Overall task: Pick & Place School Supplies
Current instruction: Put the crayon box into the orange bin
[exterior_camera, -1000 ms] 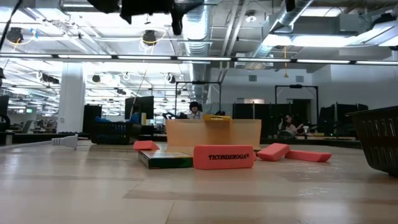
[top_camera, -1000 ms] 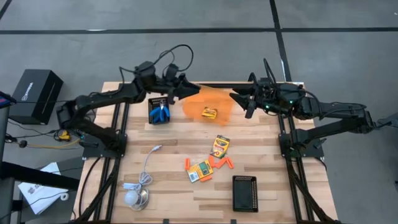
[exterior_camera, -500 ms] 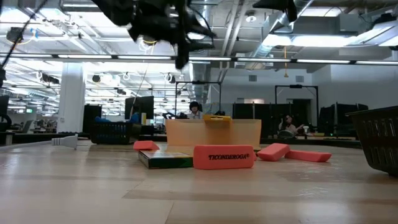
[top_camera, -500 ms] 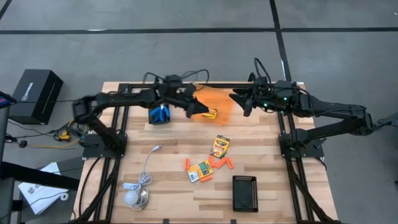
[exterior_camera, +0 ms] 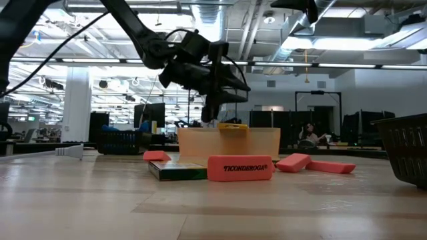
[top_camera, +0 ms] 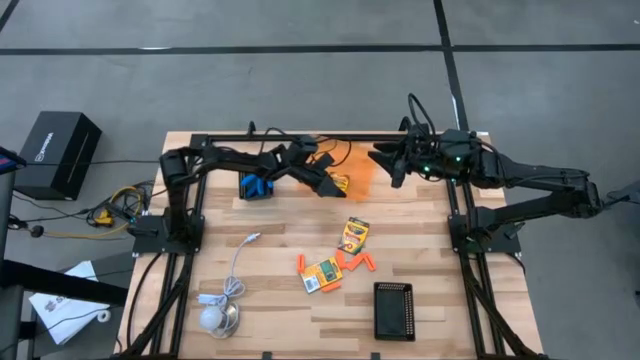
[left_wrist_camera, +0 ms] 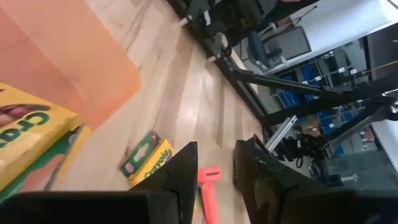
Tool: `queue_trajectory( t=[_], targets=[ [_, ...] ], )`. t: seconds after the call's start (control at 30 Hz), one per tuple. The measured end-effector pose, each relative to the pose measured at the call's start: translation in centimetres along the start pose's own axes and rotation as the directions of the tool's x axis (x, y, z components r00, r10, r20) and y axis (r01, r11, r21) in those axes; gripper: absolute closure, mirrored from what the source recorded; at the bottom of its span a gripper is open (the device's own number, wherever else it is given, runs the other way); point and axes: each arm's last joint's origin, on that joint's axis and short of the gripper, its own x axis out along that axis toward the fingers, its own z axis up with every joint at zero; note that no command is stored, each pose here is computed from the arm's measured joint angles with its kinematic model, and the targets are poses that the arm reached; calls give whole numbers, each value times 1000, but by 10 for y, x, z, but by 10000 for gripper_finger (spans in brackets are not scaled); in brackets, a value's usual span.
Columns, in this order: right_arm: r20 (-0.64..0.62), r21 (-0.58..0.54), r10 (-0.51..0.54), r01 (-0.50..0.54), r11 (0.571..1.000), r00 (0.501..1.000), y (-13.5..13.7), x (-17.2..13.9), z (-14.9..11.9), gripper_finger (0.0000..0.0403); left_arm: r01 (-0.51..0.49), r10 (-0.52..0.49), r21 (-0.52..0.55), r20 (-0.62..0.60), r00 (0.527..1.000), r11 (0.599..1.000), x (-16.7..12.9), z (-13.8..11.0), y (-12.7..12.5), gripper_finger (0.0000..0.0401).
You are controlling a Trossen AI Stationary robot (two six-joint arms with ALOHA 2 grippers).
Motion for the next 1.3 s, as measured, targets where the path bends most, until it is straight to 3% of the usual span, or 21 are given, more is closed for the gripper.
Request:
queue_trajectory(
  t=[0.33, 0.63, 0.8, 0.97, 1.07, 1.3],
  targets=[
    [5, 4, 3, -3, 1000, 1000, 0, 0, 0, 217, -97, 97, 2, 3, 995, 995, -9, 3, 16, 298],
    [6, 18, 4, -5, 1000, 1000, 0, 0, 1, 218, -192, 193, 20, -85, 978, 981, -16, -6, 29, 298],
    [13, 21, 8, -8, 1000, 1000, 1, 0, 1, 216, -309, 311, 36, -107, 944, 950, -19, -11, 35, 298],
    [14, 22, 9, -9, 1000, 1000, 1, 0, 1, 217, -346, 343, -14, -85, 935, 938, -26, -7, 37, 298],
    [31, 26, 26, -27, 999, 999, 3, -1, 3, 218, -350, 348, -21, -47, 936, 937, -34, -1, 25, 298],
    [99, 26, 75, -78, 997, 992, 9, -2, 9, 215, -248, 238, 83, 116, 964, 965, -69, 20, -38, 298]
  ],
)
